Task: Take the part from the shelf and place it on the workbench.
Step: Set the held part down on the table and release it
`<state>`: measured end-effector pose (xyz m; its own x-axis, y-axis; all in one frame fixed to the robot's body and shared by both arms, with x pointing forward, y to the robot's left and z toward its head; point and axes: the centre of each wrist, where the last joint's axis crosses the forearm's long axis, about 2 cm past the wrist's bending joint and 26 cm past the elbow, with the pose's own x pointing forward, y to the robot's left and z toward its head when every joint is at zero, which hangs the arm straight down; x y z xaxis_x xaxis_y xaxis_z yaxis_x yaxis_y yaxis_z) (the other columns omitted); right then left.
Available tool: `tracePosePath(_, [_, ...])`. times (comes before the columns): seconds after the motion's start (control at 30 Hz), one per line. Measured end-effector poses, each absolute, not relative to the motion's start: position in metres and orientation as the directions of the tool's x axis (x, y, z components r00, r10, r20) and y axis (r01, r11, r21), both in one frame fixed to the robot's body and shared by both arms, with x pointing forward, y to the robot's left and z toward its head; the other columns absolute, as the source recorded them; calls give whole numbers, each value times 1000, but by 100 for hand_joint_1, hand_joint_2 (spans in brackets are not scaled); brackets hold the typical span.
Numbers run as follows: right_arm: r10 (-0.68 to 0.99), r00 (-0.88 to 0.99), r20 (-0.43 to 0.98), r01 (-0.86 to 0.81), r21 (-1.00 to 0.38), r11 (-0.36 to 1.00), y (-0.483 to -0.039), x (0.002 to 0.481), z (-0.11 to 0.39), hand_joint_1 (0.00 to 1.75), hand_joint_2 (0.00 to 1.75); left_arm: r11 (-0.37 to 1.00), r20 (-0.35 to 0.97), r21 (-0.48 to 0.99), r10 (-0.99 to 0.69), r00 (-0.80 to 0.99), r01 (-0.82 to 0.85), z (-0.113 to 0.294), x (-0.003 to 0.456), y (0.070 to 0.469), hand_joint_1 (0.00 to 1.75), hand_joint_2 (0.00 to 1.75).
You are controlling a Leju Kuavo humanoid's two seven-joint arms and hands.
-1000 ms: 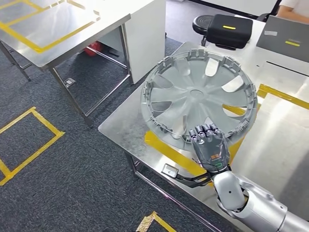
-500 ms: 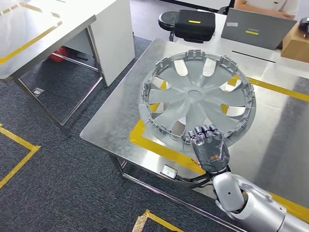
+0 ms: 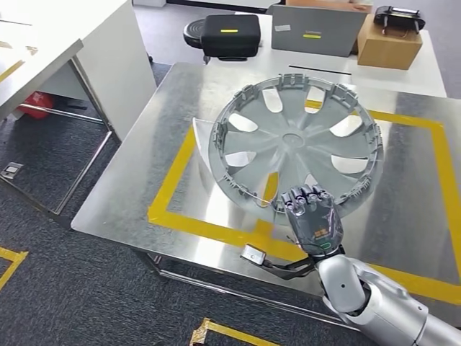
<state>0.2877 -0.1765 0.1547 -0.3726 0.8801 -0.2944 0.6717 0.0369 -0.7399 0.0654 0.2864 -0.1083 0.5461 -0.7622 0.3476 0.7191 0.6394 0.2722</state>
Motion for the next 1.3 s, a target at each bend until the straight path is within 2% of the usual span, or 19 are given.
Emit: tracePosePath(1.3, [880,-372,-294,672,-740,37,-177,288,155,175,175,640,349,279,-762,545,716,-108,69,288,0,0])
